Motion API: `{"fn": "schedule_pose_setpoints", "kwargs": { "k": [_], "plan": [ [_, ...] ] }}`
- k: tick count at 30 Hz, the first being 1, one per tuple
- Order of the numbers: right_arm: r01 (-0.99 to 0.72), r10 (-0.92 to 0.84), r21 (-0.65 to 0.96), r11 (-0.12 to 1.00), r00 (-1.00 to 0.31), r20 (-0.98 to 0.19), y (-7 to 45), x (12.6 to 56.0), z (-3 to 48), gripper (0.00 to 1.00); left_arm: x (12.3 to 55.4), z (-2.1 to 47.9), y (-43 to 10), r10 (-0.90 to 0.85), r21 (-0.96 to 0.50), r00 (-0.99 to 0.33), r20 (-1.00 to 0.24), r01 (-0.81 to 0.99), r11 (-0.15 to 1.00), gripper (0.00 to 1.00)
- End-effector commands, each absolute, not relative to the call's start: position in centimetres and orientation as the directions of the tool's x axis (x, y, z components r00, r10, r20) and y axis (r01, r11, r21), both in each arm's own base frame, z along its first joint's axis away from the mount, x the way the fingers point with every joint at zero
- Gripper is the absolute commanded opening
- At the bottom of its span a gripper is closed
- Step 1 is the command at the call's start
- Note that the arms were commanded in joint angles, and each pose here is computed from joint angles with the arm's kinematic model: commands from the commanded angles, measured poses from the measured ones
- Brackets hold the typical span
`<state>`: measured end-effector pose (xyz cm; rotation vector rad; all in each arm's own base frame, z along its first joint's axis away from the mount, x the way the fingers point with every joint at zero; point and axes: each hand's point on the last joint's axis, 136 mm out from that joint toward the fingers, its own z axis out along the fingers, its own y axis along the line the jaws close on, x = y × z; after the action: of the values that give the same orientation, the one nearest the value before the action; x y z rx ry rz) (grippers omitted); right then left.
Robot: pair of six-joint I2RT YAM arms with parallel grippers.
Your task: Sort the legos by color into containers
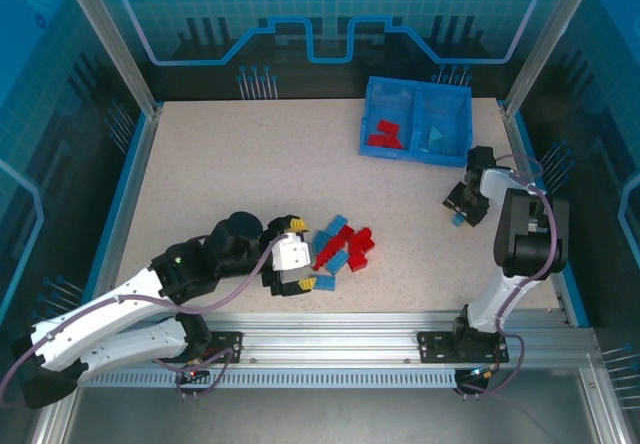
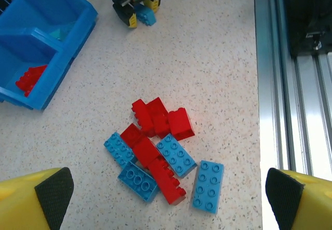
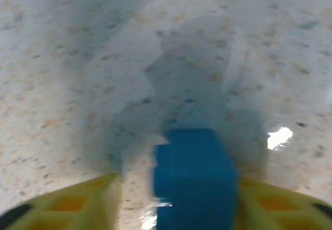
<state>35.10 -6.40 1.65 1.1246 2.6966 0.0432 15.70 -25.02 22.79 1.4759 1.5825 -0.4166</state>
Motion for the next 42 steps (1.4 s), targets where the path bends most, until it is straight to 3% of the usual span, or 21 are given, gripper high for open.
{"fn": "schedule_pose_setpoints", "kwargs": {
  "k": [1,4,9,12,16,22,27,31,38,42],
  "plan": [
    [0.670,0.689,0.169,0.723,-0.679,-0.254,-6.7,36.6,3.6,0.32,15.0,22.4,-24.7,0.613,0.359,0.180,-0.770,0.916,0.182,0.99],
    [0.603,0.615,0.163,0.781,-0.695,-0.373,-6.2,37.2,7.8,0.21,15.6,22.3,-24.2,0.624,0.390,0.183,-0.760,0.896,0.212,0.99],
    [0.455,0.460,0.176,0.873,-0.649,-0.605,-3.2,39.4,16.3,0.19,16.0,22.4,-24.0,0.623,0.417,0.195,-0.758,0.879,0.232,0.99],
    [0.378,0.395,0.182,0.908,-0.620,-0.678,-1.3,42.6,19.3,0.20,16.1,22.3,-24.0,0.622,0.412,0.186,-0.760,0.879,0.241,0.99],
    [0.314,0.311,0.123,0.941,-0.670,-0.674,-0.4,48.4,19.1,0.22,16.3,21.9,-23.5,0.646,0.416,0.168,-0.744,0.874,0.251,0.99],
    [0.349,0.287,0.024,0.937,-0.728,-0.623,-1.8,55.0,15.7,0.22,16.7,21.9,-22.8,0.653,0.443,0.170,-0.738,0.852,0.279,0.99],
    [0.362,0.267,-0.044,0.931,-0.759,-0.594,-2.6,57.7,14.8,0.35,17.3,21.1,-22.6,0.679,0.473,0.178,-0.712,0.836,0.277,0.99],
    [0.350,0.235,-0.076,0.934,-0.759,-0.607,-2.9,57.9,16.3,0.57,17.6,21.0,-22.4,0.685,0.484,0.178,-0.707,0.827,0.285,0.99],
    [0.337,0.228,-0.092,0.937,-0.790,-0.569,-2.2,53.8,16.5,0.58,17.6,21.5,-22.5,0.670,0.480,0.174,-0.722,0.824,0.302,0.99],
    [0.311,0.257,0.008,0.950,-0.771,-0.583,-0.4,50.0,17.4,0.60,17.6,22.1,-22.4,0.650,0.476,0.176,-0.739,0.820,0.319,0.99]
  ]
}}
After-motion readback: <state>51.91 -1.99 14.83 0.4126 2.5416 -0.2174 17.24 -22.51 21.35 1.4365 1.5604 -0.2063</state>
